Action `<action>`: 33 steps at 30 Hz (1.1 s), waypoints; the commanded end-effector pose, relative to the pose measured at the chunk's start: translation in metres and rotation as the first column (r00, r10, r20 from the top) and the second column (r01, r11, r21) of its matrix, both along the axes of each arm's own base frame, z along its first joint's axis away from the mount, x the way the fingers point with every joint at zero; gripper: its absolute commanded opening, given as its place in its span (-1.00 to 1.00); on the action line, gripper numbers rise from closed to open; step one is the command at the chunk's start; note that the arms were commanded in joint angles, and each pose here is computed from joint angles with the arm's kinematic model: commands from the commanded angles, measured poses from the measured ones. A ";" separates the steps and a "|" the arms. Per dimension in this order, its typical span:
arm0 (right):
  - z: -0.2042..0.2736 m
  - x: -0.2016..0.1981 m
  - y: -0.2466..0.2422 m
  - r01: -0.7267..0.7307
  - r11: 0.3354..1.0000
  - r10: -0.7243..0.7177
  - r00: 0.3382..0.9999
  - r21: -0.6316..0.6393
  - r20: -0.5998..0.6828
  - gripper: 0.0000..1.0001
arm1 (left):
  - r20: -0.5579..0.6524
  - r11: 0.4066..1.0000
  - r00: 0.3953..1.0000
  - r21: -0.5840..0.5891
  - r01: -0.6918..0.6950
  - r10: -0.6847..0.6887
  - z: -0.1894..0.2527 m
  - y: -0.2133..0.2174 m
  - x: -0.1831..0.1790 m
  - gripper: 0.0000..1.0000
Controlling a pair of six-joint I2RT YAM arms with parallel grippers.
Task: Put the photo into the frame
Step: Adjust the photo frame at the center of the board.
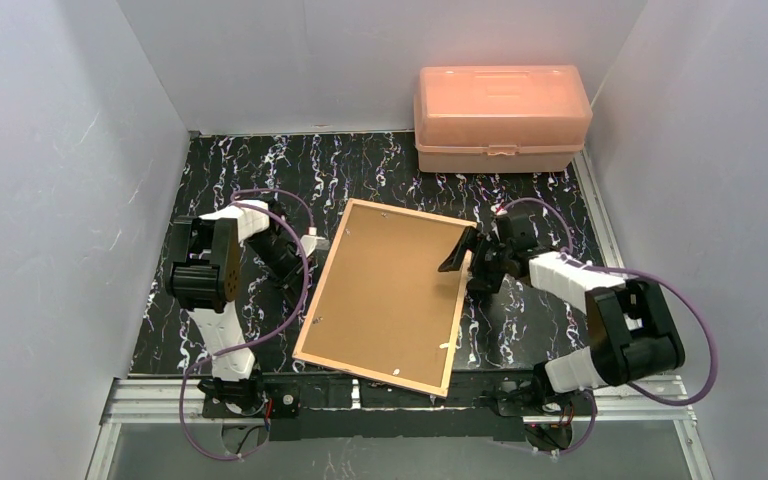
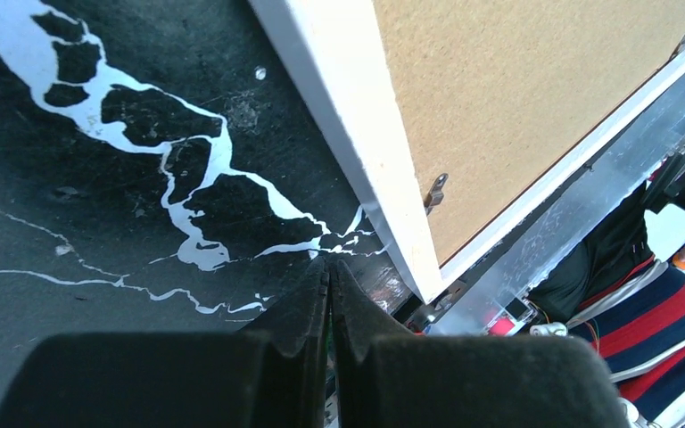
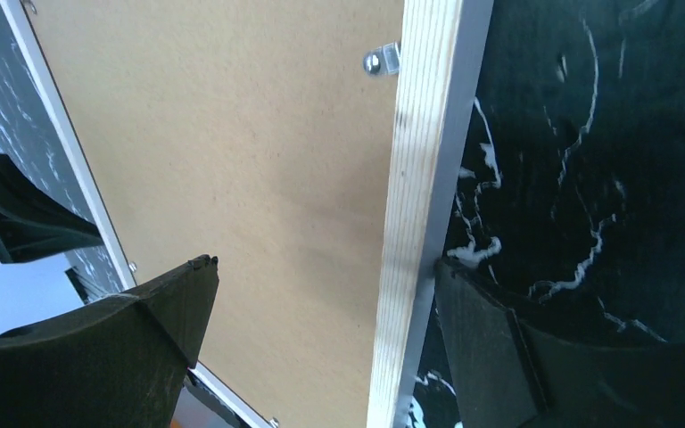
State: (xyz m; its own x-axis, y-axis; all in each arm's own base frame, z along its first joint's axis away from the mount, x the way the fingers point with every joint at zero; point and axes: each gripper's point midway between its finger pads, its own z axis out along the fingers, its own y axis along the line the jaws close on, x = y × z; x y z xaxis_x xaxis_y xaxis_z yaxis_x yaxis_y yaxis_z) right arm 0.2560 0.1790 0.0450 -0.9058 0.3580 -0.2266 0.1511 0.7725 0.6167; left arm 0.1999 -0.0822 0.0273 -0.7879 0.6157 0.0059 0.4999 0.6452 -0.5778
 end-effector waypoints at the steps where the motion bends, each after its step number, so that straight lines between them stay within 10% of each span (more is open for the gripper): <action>1: 0.026 0.045 0.023 -0.001 0.996 -0.010 0.994 0.093 0.113 0.97 | 0.024 0.999 1.000 -0.039 -0.003 0.004 0.010 -0.009 -0.001 -1.00; 19: 0.068 0.129 0.032 0.061 0.998 -0.059 0.967 0.000 0.247 0.97 | 0.071 0.995 0.995 -0.072 -0.070 0.075 0.011 -0.043 0.036 -1.00; 33: 0.091 -0.044 0.186 -0.162 0.977 0.098 0.917 0.138 0.386 0.97 | 0.004 0.990 0.996 -0.110 -0.086 0.087 0.026 -0.041 0.012 -0.93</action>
